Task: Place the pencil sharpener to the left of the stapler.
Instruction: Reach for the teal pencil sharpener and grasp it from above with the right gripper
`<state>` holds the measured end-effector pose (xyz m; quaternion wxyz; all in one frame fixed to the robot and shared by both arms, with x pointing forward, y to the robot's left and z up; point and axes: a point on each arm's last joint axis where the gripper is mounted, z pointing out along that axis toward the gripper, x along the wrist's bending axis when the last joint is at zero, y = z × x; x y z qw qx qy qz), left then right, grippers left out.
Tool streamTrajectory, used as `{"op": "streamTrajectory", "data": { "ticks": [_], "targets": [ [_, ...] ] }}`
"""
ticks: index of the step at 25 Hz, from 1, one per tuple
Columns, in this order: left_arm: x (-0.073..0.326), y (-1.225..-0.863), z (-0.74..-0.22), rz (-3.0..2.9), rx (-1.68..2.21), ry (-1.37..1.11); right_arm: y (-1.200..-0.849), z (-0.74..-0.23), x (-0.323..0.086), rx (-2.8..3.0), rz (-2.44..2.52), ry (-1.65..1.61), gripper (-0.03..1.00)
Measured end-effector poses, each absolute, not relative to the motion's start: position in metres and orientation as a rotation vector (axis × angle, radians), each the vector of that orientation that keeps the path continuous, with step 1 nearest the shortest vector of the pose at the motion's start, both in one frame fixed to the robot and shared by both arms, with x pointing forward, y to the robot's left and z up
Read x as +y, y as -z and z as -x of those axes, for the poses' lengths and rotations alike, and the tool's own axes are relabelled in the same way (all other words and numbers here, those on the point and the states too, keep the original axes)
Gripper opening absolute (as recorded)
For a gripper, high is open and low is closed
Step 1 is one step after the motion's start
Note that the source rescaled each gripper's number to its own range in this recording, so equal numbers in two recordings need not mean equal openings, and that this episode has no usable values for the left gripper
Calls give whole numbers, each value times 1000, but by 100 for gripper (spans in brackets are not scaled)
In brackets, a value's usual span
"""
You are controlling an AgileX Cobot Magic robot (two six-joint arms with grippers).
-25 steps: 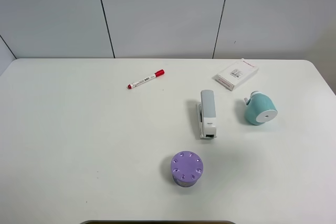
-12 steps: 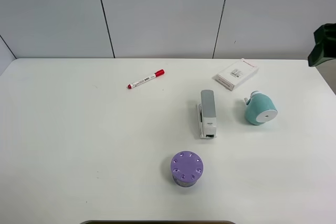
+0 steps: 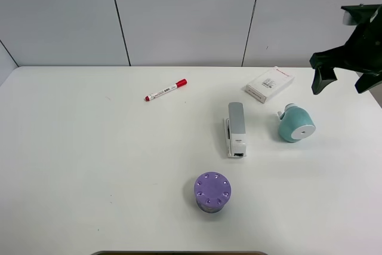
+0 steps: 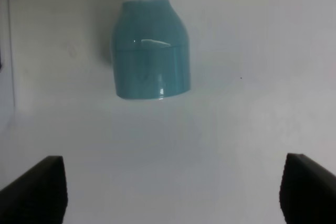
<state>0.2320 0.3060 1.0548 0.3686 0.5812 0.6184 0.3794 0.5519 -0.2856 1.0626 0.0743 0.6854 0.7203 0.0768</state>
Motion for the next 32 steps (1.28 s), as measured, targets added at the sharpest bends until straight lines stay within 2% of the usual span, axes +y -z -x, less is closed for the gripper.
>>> {"op": "streamTrajectory", "data": {
  "ticks": [10,24,27,32],
  "targets": [
    [306,-1055,-232,-1492,1588,-974,-1015,-578,-285,2243,-2072,-131,92],
    [306,-1055,-232,-1492,1588,-974,-984,-589,-284,2307,-2071,-61,92],
    [306,-1055,-232,-1492,1588,-974,-977,-593,-284,2311,-2075,-54,98],
    [306,-1055,-232,-1492,1588,-974,-966,-598,-282,2316,-2099,-60,100]
  ]
}}
